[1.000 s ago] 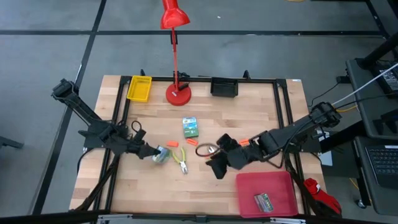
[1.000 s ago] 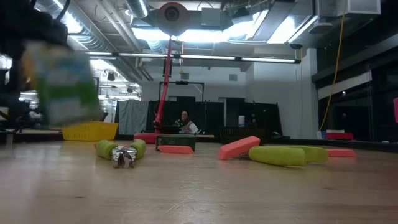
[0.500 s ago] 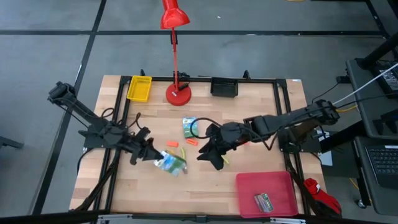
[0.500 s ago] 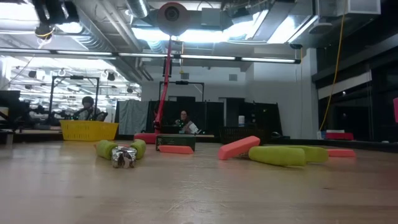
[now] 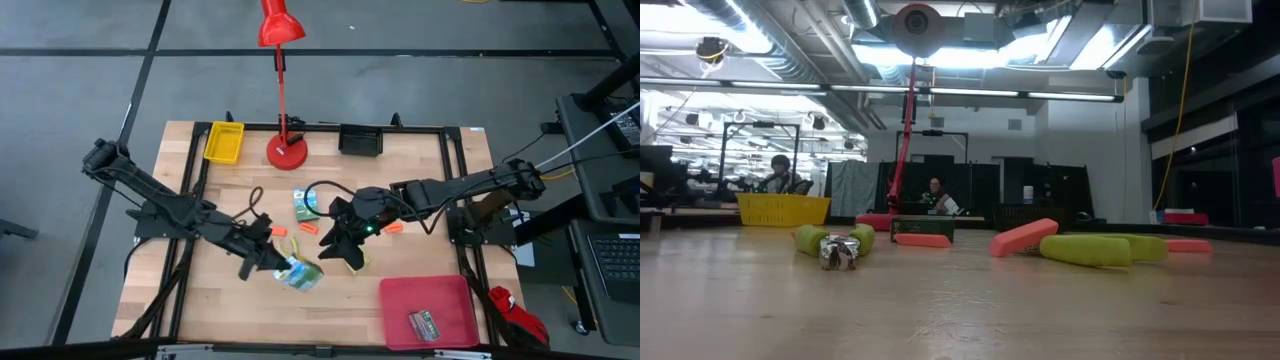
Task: Pick & Place School Supplies
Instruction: Put the yellow crayon box into the red bin
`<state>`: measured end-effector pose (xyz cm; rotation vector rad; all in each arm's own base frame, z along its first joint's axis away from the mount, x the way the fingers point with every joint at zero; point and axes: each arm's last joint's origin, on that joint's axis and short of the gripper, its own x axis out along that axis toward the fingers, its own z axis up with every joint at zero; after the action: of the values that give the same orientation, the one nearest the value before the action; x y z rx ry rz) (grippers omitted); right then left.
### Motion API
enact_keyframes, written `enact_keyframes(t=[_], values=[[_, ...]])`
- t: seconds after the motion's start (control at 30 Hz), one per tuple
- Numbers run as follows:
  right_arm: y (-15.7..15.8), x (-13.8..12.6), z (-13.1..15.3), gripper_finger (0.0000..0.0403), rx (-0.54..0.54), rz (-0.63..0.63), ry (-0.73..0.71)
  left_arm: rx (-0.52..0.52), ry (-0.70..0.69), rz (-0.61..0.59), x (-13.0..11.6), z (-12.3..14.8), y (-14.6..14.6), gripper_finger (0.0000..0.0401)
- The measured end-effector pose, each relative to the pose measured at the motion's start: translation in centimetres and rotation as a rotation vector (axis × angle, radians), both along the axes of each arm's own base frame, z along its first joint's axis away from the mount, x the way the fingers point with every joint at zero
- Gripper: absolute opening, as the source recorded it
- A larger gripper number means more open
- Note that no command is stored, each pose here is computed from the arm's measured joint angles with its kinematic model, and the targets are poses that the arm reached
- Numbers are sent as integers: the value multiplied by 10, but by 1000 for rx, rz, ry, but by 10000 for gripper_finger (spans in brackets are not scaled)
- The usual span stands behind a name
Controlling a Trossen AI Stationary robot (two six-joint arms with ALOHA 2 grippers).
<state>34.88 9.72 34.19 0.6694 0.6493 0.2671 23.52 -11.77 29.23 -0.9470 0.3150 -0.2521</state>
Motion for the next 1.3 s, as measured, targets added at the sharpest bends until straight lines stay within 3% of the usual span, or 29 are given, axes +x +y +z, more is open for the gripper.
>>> enact_keyframes(t=[0.23,0.9,1.3], values=[[5,-3,-1,249,-14,59,8,9,-27,-2,21,15,3,3],[18,-4,-2,250,-86,106,-53,-10,-51,-26,54,34,15,3],[22,-5,-2,163,-107,124,-64,-10,-54,-21,54,35,17,3]])
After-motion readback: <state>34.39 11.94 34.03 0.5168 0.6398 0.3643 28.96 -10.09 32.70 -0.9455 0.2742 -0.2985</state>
